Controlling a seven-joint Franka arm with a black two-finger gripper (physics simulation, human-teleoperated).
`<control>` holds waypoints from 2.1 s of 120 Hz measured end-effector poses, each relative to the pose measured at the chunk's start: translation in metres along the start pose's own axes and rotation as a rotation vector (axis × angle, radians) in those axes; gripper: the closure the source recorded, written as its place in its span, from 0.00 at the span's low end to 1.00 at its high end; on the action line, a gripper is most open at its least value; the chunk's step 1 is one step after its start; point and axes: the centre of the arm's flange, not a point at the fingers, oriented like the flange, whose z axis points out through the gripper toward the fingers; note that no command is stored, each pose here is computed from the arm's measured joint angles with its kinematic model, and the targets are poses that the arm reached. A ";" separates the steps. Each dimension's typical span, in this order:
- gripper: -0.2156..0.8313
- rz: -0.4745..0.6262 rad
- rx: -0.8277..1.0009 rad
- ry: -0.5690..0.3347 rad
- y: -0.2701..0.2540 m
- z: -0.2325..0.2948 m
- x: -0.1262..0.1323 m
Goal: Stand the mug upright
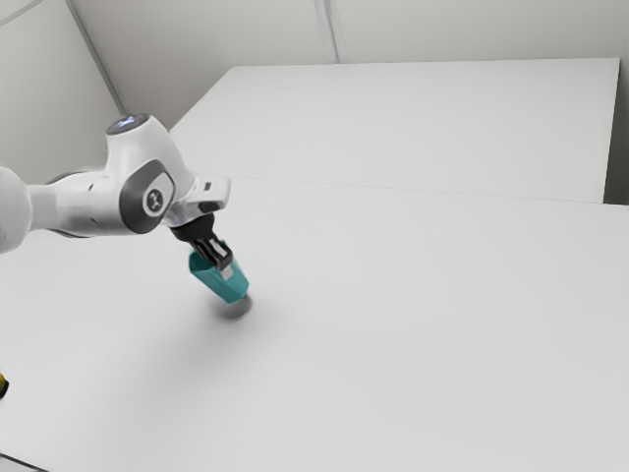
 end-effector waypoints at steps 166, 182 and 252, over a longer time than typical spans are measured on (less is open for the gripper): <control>0.52 -0.237 -0.038 -0.073 0.042 0.023 -0.017; 0.38 -0.242 -0.037 -0.061 0.041 0.018 -0.014; 0.22 -0.164 0.022 0.134 0.009 -0.206 0.092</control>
